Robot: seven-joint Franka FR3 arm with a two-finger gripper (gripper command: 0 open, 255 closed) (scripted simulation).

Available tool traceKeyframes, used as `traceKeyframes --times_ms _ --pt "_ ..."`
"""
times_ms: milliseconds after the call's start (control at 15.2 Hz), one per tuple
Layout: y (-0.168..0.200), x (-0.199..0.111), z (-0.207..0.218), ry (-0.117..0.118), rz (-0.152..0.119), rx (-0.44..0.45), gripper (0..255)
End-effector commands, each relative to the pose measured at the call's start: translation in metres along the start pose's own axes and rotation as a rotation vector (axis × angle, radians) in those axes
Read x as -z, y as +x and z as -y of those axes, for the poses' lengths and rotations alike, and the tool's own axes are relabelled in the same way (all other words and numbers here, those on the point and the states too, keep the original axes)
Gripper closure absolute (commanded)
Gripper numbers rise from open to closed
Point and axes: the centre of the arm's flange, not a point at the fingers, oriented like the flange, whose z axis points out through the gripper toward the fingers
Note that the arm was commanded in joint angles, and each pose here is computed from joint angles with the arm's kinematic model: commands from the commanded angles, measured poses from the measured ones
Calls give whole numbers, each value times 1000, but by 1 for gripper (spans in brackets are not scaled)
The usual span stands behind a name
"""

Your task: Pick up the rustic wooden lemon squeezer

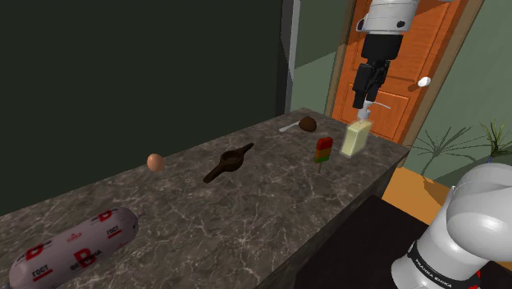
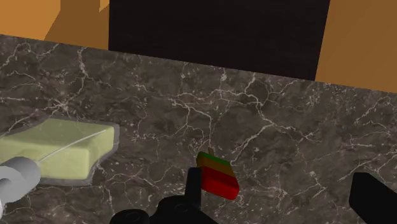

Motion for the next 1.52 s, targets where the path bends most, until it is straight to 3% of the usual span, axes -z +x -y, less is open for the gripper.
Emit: traceKeyframes --times_ms 0,1452 --pt "0 0 0 0 0 0 0" --pt "208 -136 149 -19 -22 -231 0"
